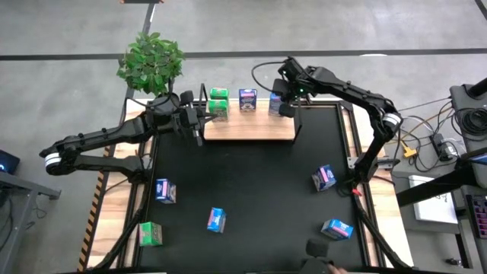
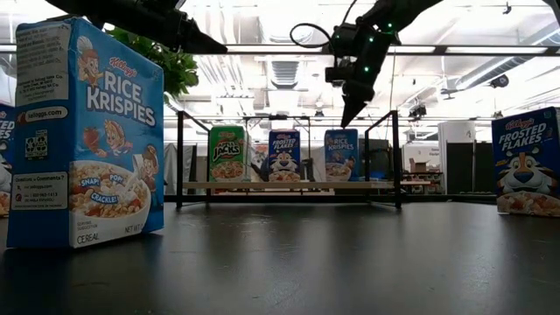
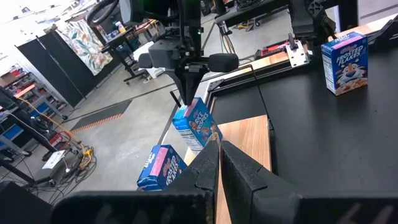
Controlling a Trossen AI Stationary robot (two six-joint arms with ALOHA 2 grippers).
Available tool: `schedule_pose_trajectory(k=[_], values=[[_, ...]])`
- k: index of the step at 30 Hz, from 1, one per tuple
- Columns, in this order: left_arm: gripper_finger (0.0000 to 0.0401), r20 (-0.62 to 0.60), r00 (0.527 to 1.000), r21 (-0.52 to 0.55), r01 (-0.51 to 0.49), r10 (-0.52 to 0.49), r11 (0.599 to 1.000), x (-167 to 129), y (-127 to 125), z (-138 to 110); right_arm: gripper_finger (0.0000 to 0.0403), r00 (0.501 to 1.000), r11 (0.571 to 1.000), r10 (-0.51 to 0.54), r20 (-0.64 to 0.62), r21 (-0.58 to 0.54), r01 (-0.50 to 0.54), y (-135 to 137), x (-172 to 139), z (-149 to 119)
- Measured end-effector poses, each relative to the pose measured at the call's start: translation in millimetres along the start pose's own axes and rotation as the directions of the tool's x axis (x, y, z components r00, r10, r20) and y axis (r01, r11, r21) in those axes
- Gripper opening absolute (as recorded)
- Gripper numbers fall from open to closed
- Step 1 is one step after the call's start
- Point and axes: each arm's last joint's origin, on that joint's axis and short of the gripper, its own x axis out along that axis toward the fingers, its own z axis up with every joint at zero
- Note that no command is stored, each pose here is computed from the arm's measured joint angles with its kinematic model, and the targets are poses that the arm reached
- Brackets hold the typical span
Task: Stack cereal on shelf
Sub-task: Put the top light blue cereal box on the shelf
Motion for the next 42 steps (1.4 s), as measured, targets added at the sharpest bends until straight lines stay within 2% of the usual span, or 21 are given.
schedule_pose_trajectory(k=[5, 15, 24, 27, 35, 42], values=[[0.0000, 0.000, 1.000, 0.000, 0.000, 0.000, 1.000, 0, 0, 0, 0.0012, 0.999, 0.997, -0.038, 0.008, -0.064, 0.038, -2, 3, 1], [0.0000, 0.000, 1.000, 0.000, 0.000, 0.000, 1.000, 0, 0, 0, 0.0012, 0.999, 0.982, -0.047, 0.014, -0.181, 0.049, -1, 6, 0], [0.0000, -0.001, 1.000, 0.000, 0.000, 0.000, 1.000, 0, 0, 0, 0.0012, 0.998, 0.986, -0.060, 0.031, -0.154, 0.064, 5, -10, 11], [0.0000, -0.001, 1.000, 0.000, 0.001, -0.001, 1.000, 0, 0, 0, 0.0012, 1.000, 0.989, -0.023, 0.021, -0.144, 0.026, 16, -12, 14], [0.0000, -0.005, 1.000, 0.000, 0.003, -0.003, 1.000, 0, 0, -1, 0.0012, 0.998, 0.992, 0.059, -0.037, -0.109, -0.062, 45, -8, 21], [0.0000, -0.011, 1.000, -0.001, 0.005, -0.005, 1.000, 0, -1, -1, 0.0012, 0.997, 0.994, 0.057, -0.043, -0.096, -0.061, 47, 12, 22]])
